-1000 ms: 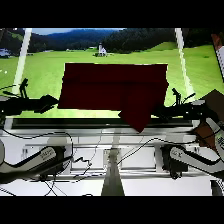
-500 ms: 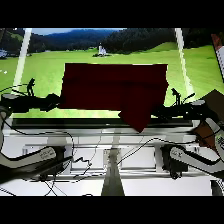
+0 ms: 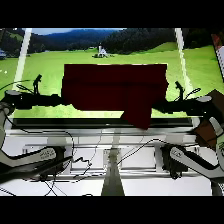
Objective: Fold the clothes and pants, and hang the long-sleeved shirts on hangers.
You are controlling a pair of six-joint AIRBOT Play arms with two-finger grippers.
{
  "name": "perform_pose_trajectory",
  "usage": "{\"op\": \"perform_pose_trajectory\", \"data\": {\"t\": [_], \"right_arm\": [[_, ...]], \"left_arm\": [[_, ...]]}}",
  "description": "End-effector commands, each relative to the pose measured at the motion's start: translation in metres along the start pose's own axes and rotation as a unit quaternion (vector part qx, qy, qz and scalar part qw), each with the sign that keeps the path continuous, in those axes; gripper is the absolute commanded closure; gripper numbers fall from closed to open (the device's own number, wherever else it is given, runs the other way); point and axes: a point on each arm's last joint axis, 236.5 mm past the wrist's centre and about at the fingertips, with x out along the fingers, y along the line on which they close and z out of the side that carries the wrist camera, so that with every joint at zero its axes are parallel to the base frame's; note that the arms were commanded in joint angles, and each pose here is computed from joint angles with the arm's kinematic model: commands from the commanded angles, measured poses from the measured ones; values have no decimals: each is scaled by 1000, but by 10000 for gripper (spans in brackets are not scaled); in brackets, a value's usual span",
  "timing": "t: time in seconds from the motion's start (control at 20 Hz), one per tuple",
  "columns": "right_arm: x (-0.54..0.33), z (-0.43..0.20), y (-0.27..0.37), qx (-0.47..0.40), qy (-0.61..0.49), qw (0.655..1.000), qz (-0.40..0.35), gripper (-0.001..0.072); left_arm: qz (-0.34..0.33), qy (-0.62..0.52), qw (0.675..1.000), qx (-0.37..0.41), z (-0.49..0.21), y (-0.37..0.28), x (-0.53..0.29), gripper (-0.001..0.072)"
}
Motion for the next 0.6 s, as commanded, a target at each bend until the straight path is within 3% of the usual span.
{"op": "perform_pose_trajectory", "data": {"t": [0.0, 0.15, 0.35, 0.45, 0.55], "right_arm": [[-33, 68, 50, 14, -146, 988, 50, 699], [-56, 136, 64, 31, -276, 960, 43, 700], [-53, 212, 82, 7, -385, 922, -24, 700], [-50, 247, 77, 18, -421, 905, -47, 700], [-31, 273, 65, 24, -418, 906, -57, 699]], "left_arm": [[-66, -128, 989, 34, 73, -48, -24, 685], [-43, -251, 967, 5, 142, -50, -40, 687], [70, -359, 930, -34, 197, -26, -43, 687], [121, -396, 908, -59, 212, -12, -45, 686], [133, -389, 910, -53, 222, -12, -25, 686]]}}
